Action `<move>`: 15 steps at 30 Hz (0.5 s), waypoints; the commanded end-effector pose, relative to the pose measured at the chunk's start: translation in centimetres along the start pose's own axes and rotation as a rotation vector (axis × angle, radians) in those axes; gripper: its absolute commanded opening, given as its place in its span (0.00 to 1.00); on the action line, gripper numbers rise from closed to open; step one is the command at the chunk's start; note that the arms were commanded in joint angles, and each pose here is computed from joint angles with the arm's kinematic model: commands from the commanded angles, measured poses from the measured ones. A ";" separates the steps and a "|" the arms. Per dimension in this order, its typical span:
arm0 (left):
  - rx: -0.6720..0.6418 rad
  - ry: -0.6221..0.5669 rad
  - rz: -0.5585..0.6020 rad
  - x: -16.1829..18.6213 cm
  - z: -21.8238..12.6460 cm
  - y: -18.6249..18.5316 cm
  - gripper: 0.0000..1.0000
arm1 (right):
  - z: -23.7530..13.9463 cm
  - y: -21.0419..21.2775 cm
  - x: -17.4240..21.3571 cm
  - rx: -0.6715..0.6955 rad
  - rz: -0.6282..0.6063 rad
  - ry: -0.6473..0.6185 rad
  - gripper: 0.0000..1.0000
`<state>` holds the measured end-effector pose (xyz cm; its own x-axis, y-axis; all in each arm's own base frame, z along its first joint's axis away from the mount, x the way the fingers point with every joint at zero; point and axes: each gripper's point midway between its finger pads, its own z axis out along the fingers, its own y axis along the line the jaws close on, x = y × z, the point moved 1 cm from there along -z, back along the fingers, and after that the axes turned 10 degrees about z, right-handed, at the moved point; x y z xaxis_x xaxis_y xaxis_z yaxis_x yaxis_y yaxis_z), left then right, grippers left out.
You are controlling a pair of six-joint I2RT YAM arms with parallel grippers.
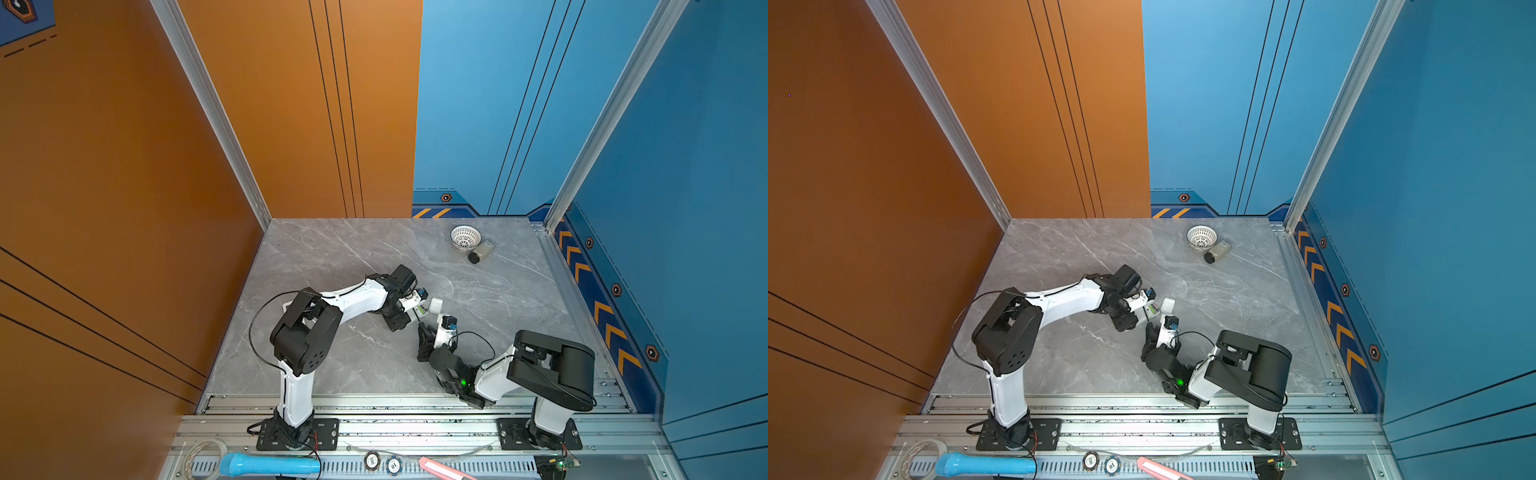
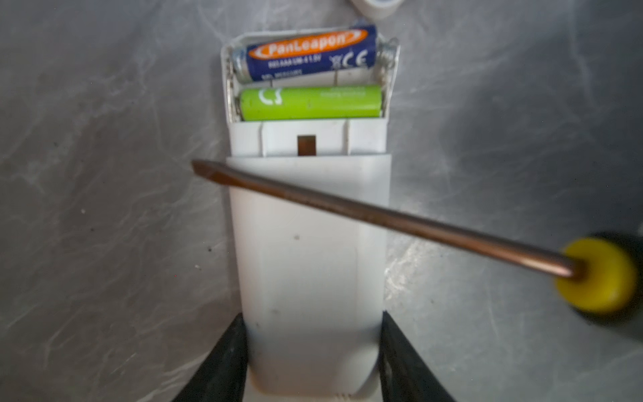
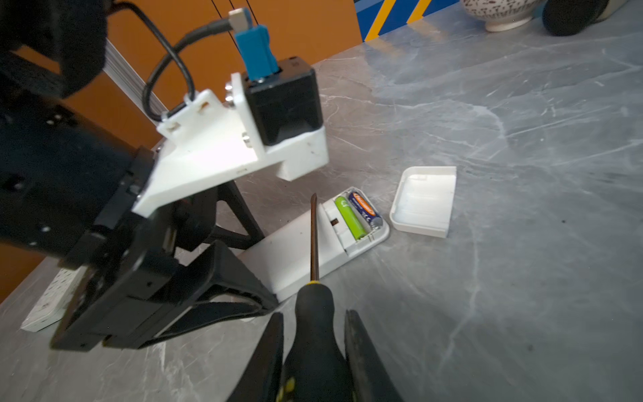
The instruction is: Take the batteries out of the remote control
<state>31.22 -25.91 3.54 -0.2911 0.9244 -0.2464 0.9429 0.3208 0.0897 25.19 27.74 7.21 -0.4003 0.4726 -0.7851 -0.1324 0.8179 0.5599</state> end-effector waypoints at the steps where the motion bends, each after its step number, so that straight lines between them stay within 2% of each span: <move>1: 0.190 0.023 0.058 0.5 0.4 -4.7 0.00 | -0.4 1.6 -1.6 -0.046 0.032 -0.051 0.00; 10: 0.097 0.034 0.012 1.1 -0.2 -2.6 0.00 | -2.7 0.2 -3.6 0.092 0.000 0.071 0.00; 15: 0.082 0.032 0.010 1.1 -0.1 -2.6 0.00 | -3.4 -2.1 -3.9 0.173 0.134 0.231 0.00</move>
<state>31.15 -25.95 3.59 -0.2928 0.9232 -0.2490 0.9425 0.3225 0.0874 24.44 25.46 12.80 -0.5028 0.5221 -0.6889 -0.0568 0.7752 0.6291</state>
